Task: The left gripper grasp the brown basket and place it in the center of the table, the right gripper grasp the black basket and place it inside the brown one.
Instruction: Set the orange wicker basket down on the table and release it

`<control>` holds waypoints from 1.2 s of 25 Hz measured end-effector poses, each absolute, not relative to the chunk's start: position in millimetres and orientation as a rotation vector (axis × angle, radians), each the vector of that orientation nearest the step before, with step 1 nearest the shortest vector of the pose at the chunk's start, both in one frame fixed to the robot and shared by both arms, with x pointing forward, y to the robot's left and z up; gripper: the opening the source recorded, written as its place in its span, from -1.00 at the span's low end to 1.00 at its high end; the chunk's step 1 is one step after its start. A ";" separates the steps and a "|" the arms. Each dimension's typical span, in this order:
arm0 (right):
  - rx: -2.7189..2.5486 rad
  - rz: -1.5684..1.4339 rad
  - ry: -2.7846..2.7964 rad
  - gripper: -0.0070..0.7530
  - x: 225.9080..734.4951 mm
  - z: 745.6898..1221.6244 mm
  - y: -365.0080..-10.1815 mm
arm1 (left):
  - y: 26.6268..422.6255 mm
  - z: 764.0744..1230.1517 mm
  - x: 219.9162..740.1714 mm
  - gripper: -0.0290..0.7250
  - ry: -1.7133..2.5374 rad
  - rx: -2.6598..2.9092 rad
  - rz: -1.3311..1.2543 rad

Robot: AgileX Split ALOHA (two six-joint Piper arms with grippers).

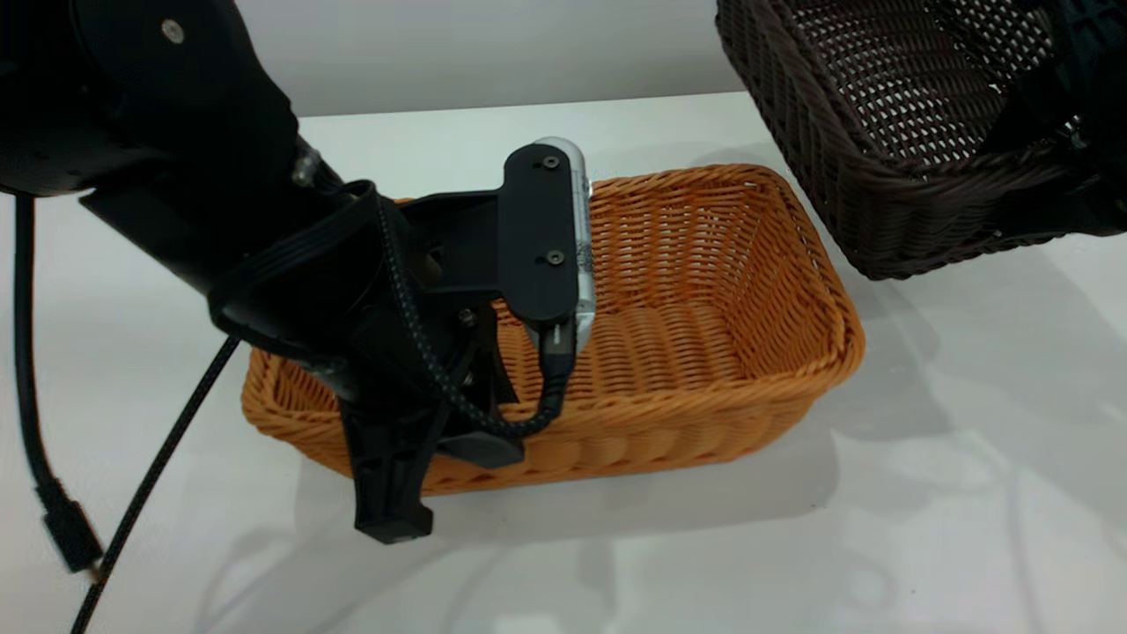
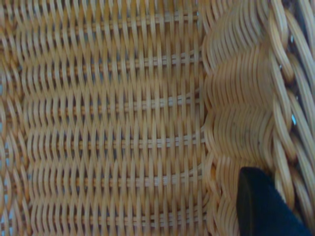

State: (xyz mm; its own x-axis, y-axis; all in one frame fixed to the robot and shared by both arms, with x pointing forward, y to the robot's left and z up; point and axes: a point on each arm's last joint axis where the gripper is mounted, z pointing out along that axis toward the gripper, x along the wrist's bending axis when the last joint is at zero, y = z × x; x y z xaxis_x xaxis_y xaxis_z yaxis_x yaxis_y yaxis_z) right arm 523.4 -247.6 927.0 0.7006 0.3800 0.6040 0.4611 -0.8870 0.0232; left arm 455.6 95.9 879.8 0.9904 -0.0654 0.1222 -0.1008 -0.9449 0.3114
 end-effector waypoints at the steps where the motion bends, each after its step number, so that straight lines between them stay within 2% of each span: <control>1: -2.774 -0.949 -0.689 -0.20 524.6 928.2 -247.5 | 95.1 879.5 454.7 -0.62 -0.126 2.813 0.154; 8: -2.704 -1.013 -0.756 -0.20 537.7 943.4 -241.6 | 89.6 883.4 457.3 -0.62 -0.097 2.792 0.162; 21: -2.707 -1.020 -0.754 -0.20 538.5 944.0 -241.9 | 90.8 882.6 452.7 -0.59 -0.131 2.807 0.093; 24: -2.707 -1.020 -0.759 -0.20 538.5 944.0 -241.9 | 91.0 882.5 451.7 -0.34 -0.134 2.809 0.078; 30: -2.704 -1.019 -0.765 -0.20 538.4 944.0 -241.7 | 90.1 883.4 455.7 0.45 -0.108 2.798 0.138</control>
State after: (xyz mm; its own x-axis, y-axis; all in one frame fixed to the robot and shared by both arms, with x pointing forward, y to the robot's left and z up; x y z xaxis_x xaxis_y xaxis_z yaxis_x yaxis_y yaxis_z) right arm 538.4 -241.7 944.0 0.6385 0.4086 0.6522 0.5121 -0.8581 0.0363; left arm 455.7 90.1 883.4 0.9924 -0.0582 0.1083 -0.0908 -0.9407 0.3270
